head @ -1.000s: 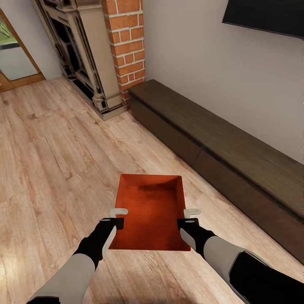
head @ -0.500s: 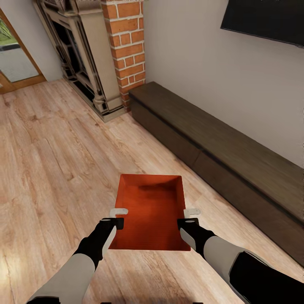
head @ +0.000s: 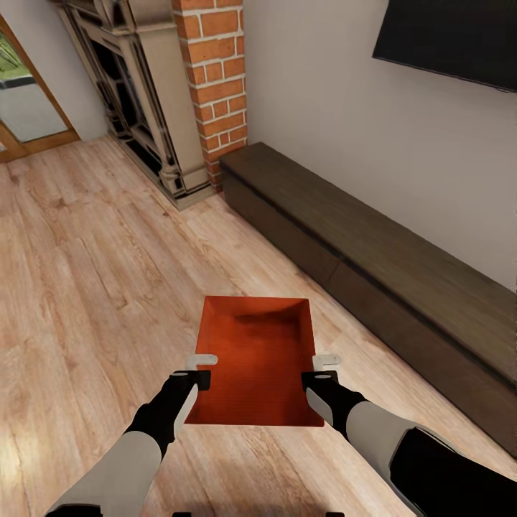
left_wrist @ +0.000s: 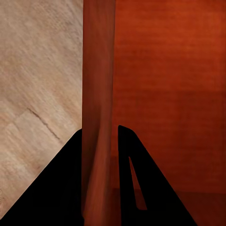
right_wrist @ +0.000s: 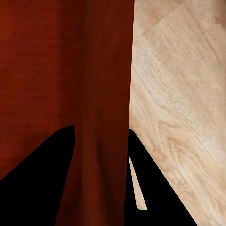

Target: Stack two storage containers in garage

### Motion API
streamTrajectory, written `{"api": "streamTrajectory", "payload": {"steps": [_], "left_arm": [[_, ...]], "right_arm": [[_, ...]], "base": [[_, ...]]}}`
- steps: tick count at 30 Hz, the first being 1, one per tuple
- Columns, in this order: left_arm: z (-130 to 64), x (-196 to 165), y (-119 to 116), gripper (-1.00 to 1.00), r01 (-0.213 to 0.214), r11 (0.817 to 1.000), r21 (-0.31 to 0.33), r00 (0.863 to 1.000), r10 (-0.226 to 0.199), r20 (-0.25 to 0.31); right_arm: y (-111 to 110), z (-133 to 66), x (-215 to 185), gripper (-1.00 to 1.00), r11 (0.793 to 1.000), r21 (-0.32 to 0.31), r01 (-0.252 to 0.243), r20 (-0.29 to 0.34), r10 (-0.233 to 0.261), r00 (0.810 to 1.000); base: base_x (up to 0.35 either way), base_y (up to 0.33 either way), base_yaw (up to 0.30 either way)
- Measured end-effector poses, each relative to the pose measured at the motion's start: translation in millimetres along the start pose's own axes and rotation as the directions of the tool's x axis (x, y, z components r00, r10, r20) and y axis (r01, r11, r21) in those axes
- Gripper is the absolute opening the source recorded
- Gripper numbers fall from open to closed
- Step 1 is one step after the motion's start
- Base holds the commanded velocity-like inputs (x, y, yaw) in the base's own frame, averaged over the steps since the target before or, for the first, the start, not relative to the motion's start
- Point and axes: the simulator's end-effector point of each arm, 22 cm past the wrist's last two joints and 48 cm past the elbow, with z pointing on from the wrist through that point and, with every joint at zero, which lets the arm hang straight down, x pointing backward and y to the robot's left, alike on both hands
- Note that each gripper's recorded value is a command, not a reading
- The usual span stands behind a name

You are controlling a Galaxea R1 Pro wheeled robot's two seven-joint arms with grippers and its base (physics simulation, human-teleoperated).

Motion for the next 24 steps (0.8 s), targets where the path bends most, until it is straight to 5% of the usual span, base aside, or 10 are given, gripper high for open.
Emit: {"api": "streamTrajectory", "payload": {"steps": [24], "left_arm": [[-36.8, -11.3, 2.6, -1.00, 0.000, 1.000, 0.000, 1.000, 0.000, 0.000]], "right_arm": [[-7.2, -36.0, -11.6, -1.00, 1.000, 0.000, 0.000, 0.000, 0.000, 1.000]], "base": [[0.000, 0.000, 0.000]]}}
